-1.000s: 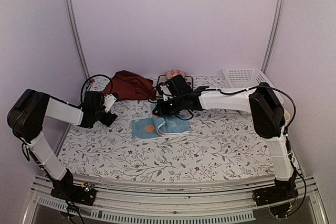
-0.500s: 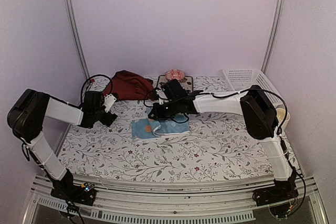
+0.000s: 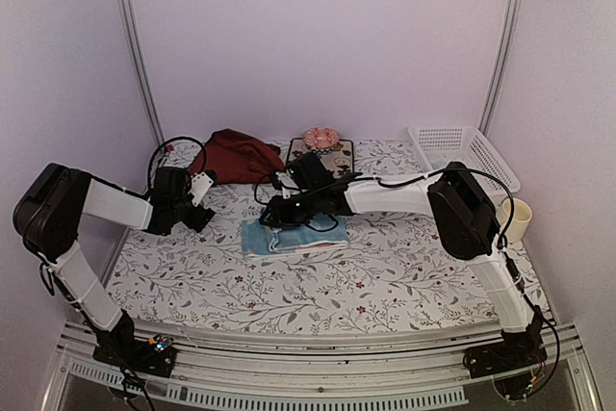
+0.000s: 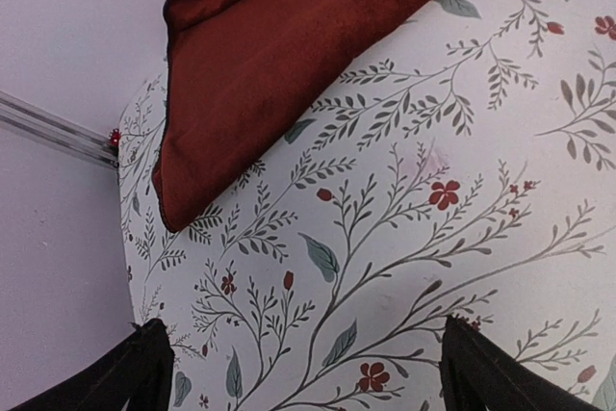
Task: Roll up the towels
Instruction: Fold the towel at the center of the board.
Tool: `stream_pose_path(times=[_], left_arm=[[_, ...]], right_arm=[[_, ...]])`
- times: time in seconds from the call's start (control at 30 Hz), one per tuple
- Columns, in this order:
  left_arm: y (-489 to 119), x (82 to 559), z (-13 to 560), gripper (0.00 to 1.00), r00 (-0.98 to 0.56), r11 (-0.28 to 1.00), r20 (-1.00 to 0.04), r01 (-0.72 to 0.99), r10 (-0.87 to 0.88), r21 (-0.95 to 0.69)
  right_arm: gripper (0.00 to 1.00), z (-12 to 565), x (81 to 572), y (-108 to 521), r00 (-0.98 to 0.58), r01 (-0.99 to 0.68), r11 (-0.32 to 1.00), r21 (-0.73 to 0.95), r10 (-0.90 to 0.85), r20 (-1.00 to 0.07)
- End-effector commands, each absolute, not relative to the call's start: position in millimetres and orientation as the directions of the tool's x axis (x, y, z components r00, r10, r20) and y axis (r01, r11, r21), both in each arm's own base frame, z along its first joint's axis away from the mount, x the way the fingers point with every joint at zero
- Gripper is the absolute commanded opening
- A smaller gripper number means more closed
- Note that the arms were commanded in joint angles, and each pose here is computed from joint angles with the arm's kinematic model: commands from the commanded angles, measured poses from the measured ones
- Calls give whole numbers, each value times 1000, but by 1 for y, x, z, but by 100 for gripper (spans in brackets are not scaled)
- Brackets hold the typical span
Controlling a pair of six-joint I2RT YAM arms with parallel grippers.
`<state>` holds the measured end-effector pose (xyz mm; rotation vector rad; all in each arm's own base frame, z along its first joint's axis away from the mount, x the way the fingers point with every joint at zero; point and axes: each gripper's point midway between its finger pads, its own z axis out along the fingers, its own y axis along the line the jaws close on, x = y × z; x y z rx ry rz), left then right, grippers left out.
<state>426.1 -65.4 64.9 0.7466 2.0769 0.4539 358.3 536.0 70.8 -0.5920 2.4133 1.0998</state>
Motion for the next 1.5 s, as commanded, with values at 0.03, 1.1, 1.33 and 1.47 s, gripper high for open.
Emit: stream_pose_path(times=[0.03,1.1,1.33,1.47], left_arm=[[-60,430,75,97,-444,769,-631,304,637,563],[-113,413,134,97,-329,773,-750,520,574,363],[-175,392,147,96,-406,670,-800,742,443,-5],[-193,391,139,94,-505,630,-775,755,380,-183]], right_arm=[[32,97,352,551,-794,-584,517,625,-206,-572],[46,125,345,533,-562,-713,650,265,-303,-769],[51,139,346,491,-574,-655,721,225,-282,-769],[64,145,347,451,-625,-596,759,260,-236,-744]])
